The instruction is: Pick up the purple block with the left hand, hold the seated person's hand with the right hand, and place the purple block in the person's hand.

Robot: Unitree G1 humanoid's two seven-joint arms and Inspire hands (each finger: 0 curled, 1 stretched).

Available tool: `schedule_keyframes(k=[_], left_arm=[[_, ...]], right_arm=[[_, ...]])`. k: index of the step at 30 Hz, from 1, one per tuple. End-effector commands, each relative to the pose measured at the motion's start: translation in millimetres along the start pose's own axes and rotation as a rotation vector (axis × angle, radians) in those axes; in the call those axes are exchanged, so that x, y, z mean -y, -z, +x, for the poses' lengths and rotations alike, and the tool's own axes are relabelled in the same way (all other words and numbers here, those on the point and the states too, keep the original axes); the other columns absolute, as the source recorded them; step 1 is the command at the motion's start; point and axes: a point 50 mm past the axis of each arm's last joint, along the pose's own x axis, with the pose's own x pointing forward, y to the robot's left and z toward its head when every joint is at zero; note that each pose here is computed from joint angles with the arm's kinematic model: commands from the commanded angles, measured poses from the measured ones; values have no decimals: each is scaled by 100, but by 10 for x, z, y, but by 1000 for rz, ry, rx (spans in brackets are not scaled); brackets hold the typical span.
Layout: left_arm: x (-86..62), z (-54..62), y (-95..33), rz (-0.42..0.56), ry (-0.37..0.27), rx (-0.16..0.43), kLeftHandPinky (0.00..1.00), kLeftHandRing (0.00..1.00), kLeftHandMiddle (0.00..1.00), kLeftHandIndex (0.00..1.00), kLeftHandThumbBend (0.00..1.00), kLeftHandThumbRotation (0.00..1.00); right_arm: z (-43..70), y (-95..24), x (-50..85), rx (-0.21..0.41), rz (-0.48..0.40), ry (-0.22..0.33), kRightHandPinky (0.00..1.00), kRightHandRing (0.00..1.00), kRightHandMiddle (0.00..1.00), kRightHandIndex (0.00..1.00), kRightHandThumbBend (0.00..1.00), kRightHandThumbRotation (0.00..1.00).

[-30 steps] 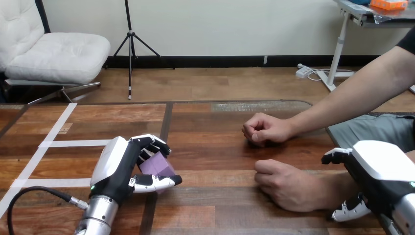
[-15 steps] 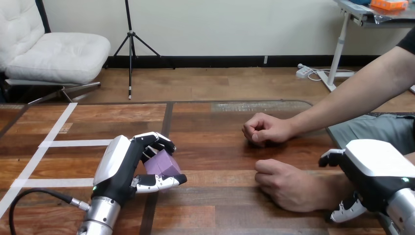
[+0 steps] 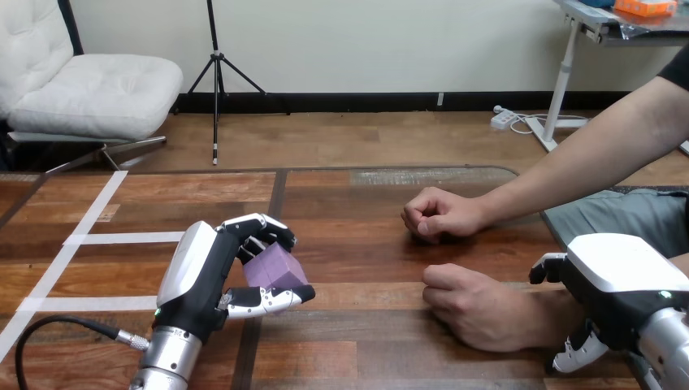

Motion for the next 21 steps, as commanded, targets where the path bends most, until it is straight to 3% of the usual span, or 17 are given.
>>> schedule_keyframes(k=[1,21], left_arm=[[-107,171,-159,-23,-75,104,39,45,53,55,65,11],[-104,153,-205,-45,-82,135,40,46,53,55,65,13]], right_arm=[[82,-21,219,9,-52,63,74,77,79,77,89,0],[179,-20,199,-12,-95,12,74,77,78,77,87,0]])
